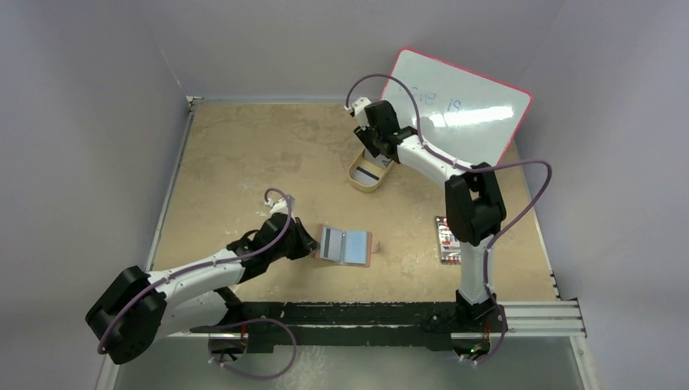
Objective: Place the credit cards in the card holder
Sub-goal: Pick up the credit card from the storage box.
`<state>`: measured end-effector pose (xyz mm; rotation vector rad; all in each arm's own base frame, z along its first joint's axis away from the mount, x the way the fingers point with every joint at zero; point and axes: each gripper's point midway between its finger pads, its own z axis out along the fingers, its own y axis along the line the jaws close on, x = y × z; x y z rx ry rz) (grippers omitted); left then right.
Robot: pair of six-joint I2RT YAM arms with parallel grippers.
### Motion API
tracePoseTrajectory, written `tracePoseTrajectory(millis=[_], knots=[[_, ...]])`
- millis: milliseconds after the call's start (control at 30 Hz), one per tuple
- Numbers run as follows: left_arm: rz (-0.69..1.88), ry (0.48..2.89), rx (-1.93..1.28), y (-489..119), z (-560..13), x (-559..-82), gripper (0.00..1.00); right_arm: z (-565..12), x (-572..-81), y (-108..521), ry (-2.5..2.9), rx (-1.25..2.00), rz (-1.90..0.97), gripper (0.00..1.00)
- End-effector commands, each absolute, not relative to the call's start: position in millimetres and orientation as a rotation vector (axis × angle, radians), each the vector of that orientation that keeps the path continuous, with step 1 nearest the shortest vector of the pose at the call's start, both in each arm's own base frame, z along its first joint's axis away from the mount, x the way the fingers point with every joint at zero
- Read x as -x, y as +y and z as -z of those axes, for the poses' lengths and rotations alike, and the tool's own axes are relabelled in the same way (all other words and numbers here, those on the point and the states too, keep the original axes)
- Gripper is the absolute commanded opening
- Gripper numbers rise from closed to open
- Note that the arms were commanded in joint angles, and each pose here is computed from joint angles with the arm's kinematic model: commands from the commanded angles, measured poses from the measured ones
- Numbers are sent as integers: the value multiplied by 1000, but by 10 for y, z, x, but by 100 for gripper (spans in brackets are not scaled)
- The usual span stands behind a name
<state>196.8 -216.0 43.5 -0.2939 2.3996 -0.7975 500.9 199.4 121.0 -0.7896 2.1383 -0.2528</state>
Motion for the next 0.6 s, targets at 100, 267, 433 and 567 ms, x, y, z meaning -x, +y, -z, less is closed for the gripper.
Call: tracePoseTrajectory(millis=[100,267,433,567], knots=[[813,2351,311,-2166,-532,-2015,4,-1095,-5065,2084,2141,810,223,57],[808,2352,310,-2160,-528,-2018,4,-971,-5109,2021,2153,815,291,60],[803,2356,309,-2162,-514,-2020,4,-932,-5179,1901,2152,783,392,56],[798,2356,310,-2160,-504,-2027,4,-974,-5172,1864,2143,765,411,49]])
